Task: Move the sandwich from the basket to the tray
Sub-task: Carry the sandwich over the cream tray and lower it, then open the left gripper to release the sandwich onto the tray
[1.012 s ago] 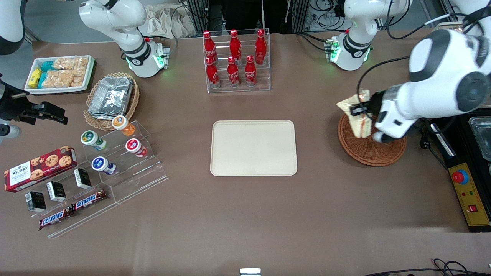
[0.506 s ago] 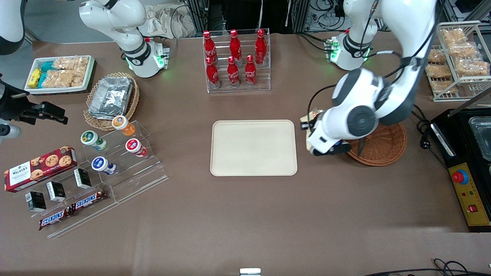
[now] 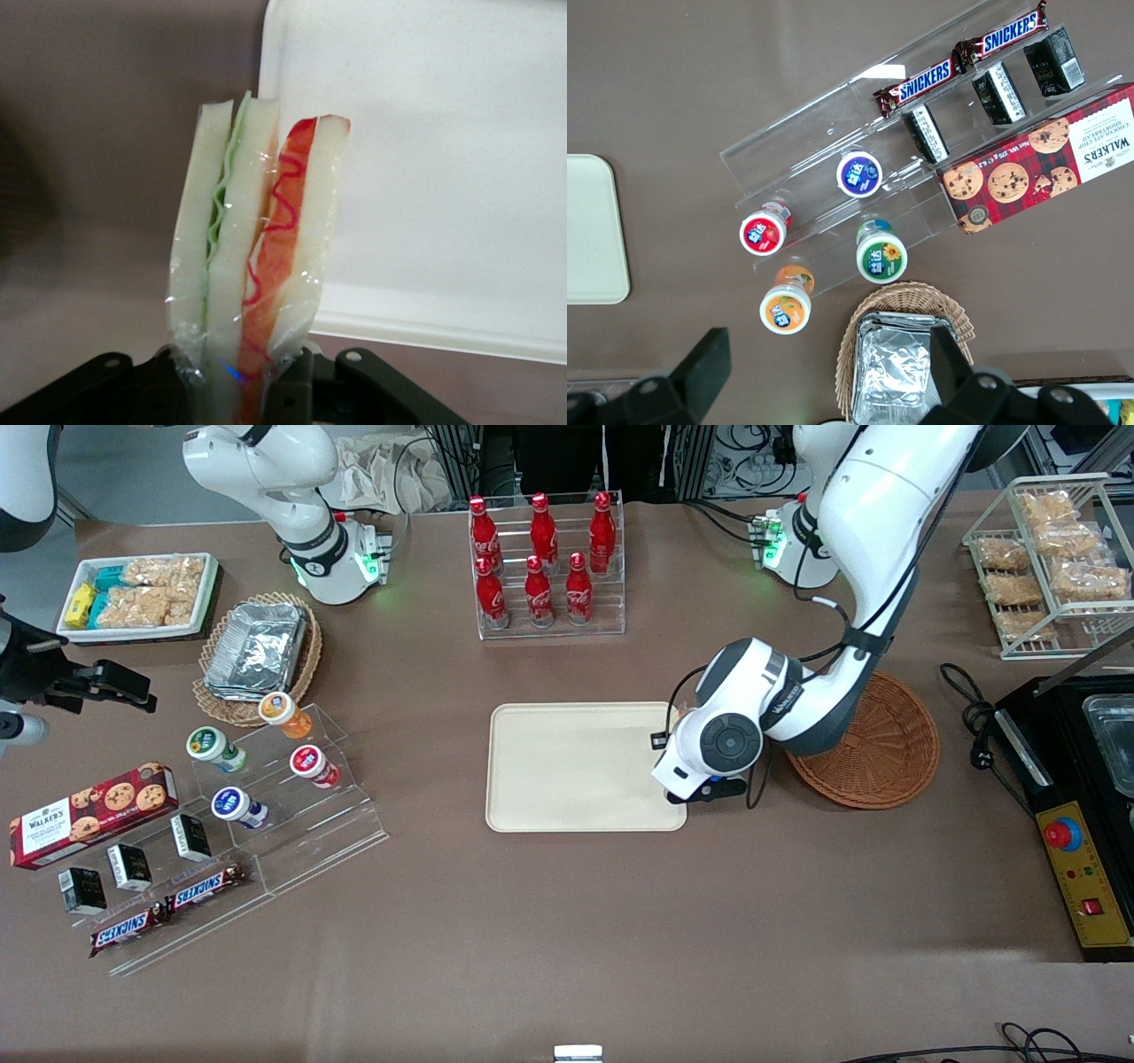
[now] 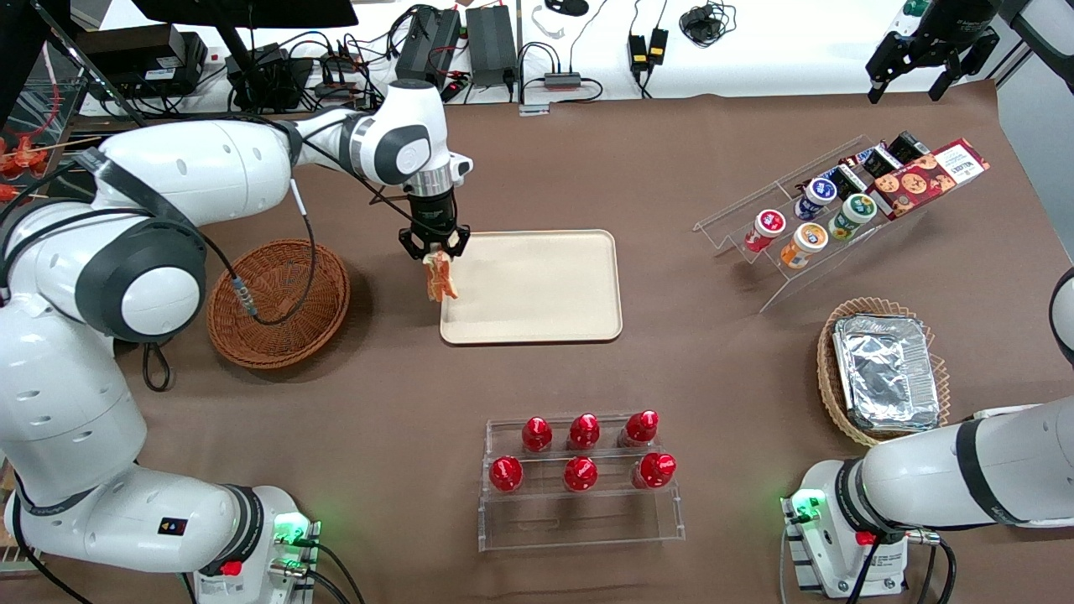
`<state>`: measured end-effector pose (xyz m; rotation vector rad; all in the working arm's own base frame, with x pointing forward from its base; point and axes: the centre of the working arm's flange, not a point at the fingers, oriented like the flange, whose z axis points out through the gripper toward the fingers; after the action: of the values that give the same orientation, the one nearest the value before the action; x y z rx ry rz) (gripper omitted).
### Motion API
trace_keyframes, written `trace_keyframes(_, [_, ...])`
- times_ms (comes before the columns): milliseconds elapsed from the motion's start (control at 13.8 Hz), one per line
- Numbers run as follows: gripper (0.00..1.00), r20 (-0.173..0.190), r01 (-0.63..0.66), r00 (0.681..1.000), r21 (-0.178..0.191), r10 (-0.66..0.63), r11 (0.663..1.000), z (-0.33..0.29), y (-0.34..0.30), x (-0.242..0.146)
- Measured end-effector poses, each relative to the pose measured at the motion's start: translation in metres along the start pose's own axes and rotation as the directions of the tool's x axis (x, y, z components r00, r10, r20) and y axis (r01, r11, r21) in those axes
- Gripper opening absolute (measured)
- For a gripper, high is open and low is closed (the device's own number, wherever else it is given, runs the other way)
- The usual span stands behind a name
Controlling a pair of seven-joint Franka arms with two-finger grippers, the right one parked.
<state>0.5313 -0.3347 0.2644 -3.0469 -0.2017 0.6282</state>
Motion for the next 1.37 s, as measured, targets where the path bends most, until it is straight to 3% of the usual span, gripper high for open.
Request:
trace_keyframes(289, [0.22,0.001,-0.004,1.000,-0.016,0.004,1.000,0.025,0.008,0.010])
trace_keyframes(651, [0.22,0.001,-0.064,0.998,0.003,0.064,0.998,0.052,0.048,-0.002])
trace_keyframes(1157, [0.23,0.013,-0.058,0.998,0.016,0.057,0.998,0.066,0.044,0.008])
trace_keyframes(1229, [0.25,0.012,-0.058,0.998,0.016,0.058,0.998,0.066,0.044,0.008])
trace_keyframes(1373, [0.43,0.012,-0.058,0.998,0.018,0.057,0.998,0.066,0.044,0.009])
